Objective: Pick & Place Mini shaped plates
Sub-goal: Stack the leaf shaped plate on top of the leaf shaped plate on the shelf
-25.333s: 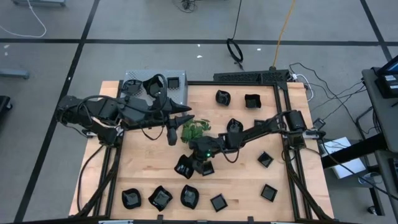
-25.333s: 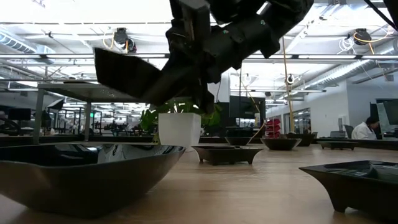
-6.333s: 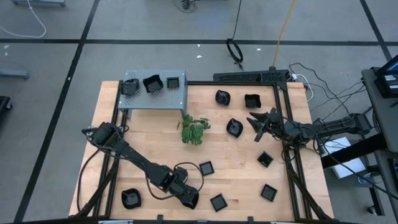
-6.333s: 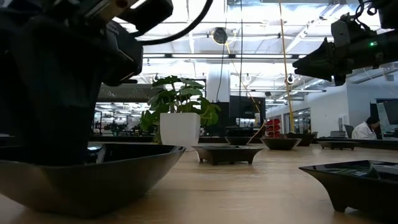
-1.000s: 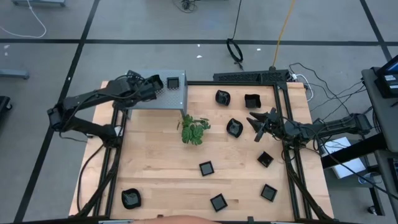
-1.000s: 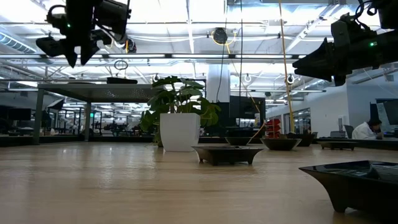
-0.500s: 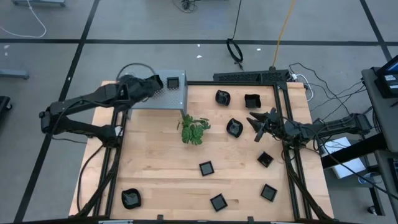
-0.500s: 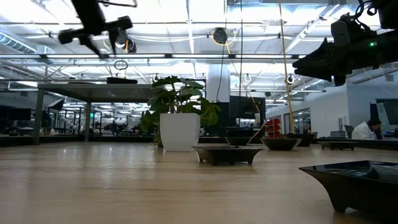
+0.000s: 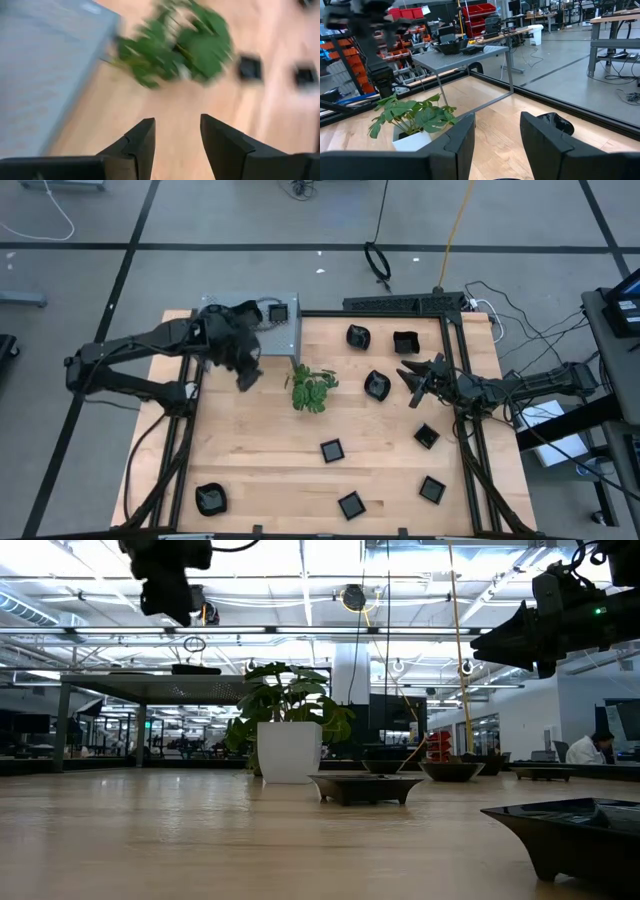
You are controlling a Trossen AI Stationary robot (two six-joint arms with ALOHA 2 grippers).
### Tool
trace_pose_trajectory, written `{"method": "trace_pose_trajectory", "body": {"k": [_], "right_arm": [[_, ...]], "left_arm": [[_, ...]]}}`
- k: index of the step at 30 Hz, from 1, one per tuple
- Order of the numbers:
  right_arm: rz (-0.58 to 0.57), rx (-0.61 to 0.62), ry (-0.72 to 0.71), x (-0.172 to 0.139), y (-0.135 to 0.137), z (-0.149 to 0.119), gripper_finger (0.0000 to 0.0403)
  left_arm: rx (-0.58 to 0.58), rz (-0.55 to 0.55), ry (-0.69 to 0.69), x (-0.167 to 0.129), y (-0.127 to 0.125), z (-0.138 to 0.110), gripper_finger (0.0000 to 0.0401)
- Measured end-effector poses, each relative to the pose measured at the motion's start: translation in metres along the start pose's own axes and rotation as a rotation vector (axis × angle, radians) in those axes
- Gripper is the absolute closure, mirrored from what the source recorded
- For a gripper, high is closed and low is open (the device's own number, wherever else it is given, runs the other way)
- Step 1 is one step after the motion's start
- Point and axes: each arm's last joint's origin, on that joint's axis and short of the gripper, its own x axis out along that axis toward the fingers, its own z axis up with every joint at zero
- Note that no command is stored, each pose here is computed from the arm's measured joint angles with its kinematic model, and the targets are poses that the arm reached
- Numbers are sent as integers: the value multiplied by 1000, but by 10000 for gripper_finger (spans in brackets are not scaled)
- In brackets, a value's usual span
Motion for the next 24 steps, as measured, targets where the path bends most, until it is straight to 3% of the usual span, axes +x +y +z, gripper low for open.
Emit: {"method": "trace_pose_trajectory", "body": {"k": [7,16,24], "right_arm": [[0,0,0,0,0,0,257],[0,0,0,0,0,0,258],[0,0,0,0,0,0,259]], "left_arm": [[167,-124,161,3,-33,-21,240],[318,-155,367,38,-90,-46,240],[492,-219,592,58,-142,-91,240]]}}
